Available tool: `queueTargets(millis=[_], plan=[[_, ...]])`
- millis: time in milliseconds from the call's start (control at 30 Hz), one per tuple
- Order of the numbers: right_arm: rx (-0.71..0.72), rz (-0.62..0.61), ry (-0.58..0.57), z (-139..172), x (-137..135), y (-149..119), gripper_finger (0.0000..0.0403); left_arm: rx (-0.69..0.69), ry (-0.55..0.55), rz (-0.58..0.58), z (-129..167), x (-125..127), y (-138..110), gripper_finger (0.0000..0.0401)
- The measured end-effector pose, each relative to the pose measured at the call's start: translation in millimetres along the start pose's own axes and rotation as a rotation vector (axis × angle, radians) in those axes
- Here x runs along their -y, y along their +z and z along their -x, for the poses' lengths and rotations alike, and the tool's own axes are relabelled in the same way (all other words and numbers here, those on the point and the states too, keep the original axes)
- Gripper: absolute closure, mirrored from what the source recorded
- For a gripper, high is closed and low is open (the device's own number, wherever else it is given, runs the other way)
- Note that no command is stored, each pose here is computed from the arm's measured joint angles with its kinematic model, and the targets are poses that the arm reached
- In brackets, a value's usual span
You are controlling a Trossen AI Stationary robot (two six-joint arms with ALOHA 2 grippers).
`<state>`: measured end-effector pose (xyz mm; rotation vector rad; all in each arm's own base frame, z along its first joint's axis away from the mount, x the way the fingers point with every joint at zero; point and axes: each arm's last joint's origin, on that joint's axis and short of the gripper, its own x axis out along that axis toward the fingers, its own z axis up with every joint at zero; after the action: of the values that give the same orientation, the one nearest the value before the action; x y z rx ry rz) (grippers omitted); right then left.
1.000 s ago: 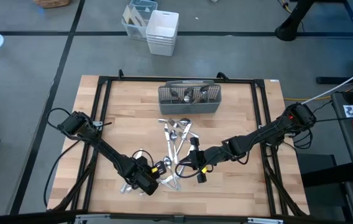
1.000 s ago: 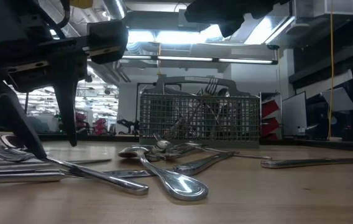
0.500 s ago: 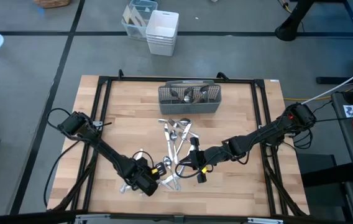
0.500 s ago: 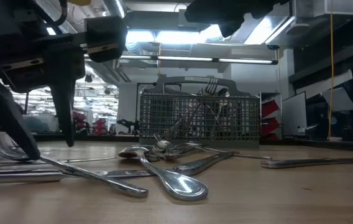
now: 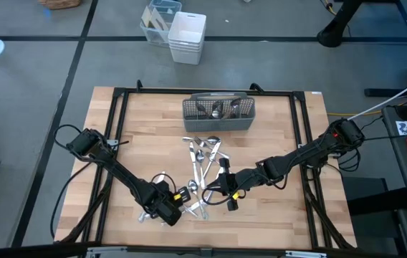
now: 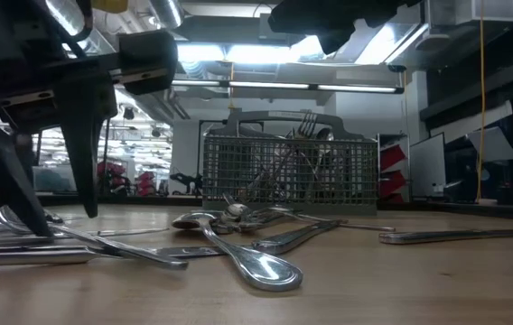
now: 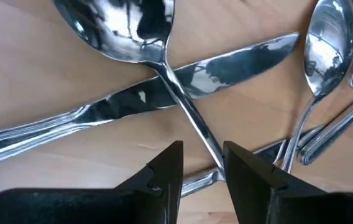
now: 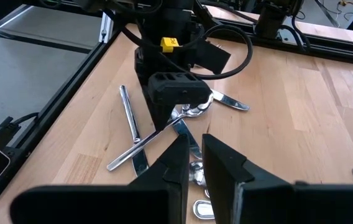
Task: Sort silverware
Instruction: Put the spoon into the silverware rack
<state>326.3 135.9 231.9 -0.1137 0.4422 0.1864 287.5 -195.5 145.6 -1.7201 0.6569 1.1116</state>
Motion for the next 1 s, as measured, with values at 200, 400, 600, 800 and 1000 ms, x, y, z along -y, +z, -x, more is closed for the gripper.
queueTargets(millis=[200,400,600,800,1000], plan=[[0.000,0.000,0.000,0.0,0.0,0.0,0.0354,0.040,0.023,0.009,-0.6,-0.5,5.0,0.0294],[0.000,0.000,0.000,0.0,-0.1,0.0,0.0354,0.078,0.034,0.001,-0.7,-1.3,8.9,0.0294],[0.000,0.000,0.000,0.0,0.0,0.0,0.0354,0.111,0.052,-0.014,-0.6,-3.5,12.4,0.0294],[-0.001,0.000,0.000,0.0,0.0,-0.1,0.0354,0.117,0.055,-0.037,-3.4,-5.8,16.3,0.0294],[-0.002,0.000,0.000,0.0,0.0,-0.1,0.0354,0.119,0.060,-0.065,-3.6,-5.6,17.0,0.0294]])
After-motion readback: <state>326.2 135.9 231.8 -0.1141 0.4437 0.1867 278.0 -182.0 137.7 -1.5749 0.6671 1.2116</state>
